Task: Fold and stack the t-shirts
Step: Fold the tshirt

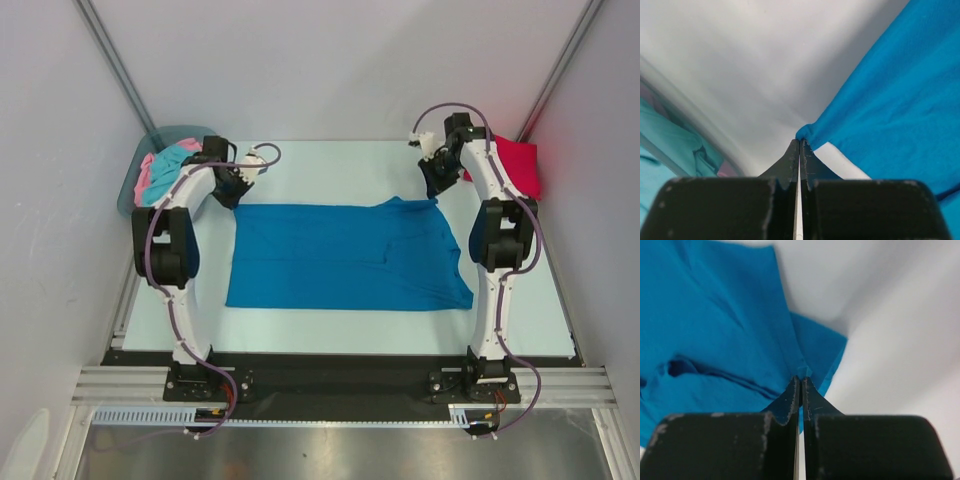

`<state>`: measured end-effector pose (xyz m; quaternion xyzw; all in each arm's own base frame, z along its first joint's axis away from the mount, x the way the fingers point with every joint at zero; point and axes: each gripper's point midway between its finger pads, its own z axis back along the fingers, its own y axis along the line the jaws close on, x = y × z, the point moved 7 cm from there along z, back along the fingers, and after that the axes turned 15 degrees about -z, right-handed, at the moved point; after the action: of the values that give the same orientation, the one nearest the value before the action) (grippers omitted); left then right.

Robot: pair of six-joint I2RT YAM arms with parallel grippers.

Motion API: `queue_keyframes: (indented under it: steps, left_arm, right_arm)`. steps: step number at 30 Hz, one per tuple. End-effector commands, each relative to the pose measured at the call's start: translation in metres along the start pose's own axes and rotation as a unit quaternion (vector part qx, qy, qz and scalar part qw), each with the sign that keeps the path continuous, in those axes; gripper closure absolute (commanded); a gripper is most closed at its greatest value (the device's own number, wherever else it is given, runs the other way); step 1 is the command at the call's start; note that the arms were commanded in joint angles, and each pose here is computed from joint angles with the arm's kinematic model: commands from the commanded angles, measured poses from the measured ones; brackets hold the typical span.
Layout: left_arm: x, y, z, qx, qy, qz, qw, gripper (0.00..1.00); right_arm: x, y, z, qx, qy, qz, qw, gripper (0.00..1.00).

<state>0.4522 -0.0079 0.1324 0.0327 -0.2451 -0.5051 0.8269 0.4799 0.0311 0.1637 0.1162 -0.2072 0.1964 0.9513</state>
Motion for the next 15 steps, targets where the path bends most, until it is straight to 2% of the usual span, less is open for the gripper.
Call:
queue_keyframes:
  steps: [1, 6, 15]
  left_arm:
    - [0.002, 0.013, 0.033, 0.041, -0.019, -0.028, 0.999, 1.0]
    - [-0.007, 0.011, 0.038, 0.04, -0.013, -0.035, 0.999, 1.0]
    - [-0.011, 0.005, 0.037, 0.032, -0.01, -0.049, 0.998, 1.0]
  right_arm:
    - [-0.014, 0.009, 0.023, 0.015, 0.026, 0.029, 0.999, 1.0]
    - [-0.033, 0.004, 0.028, -0.005, 0.054, 0.04, 0.998, 1.0]
    - [-0.038, -0.013, 0.046, -0.051, 0.055, 0.061, 0.995, 1.0]
